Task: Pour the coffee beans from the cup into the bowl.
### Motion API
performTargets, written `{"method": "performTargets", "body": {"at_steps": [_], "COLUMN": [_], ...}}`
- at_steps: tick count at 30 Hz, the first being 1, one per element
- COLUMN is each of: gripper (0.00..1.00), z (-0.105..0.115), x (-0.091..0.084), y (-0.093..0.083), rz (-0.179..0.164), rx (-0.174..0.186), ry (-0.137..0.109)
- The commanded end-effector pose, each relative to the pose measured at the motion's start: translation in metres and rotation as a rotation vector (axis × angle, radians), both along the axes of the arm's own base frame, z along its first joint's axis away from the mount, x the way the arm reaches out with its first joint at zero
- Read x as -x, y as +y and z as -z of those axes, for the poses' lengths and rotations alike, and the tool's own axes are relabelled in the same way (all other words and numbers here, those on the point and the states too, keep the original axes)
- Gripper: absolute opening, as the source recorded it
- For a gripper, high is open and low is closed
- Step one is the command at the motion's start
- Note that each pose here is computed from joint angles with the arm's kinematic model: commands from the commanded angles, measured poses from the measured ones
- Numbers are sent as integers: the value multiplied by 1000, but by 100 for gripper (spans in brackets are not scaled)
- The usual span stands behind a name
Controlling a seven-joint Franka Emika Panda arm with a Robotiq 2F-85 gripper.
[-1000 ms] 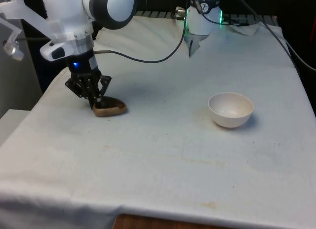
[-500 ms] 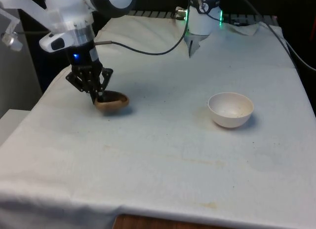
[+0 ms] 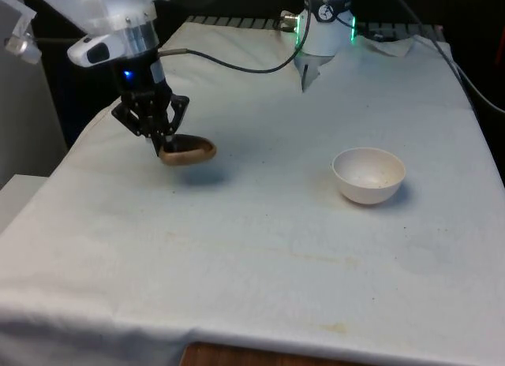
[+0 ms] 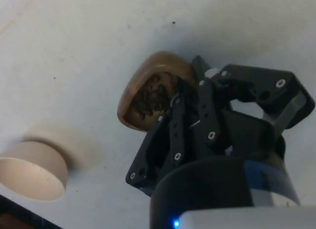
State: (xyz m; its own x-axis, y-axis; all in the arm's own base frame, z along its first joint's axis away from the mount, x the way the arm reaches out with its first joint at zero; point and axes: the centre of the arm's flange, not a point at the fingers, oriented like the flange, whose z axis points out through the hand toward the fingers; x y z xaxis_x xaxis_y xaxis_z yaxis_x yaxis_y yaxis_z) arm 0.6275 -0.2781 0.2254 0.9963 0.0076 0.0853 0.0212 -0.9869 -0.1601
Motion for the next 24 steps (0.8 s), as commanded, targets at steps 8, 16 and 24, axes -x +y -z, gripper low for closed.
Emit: {"method": "performTargets", "body": {"at_steps": [8,16,24], "gripper": [0,0,0], "z": [-18,-34,-49], "x": [-2,-6,-10], "y": [19,36,52], "rz": [3,1,-4], "rx": [16,27,42], "ry": [4,1,3]}}
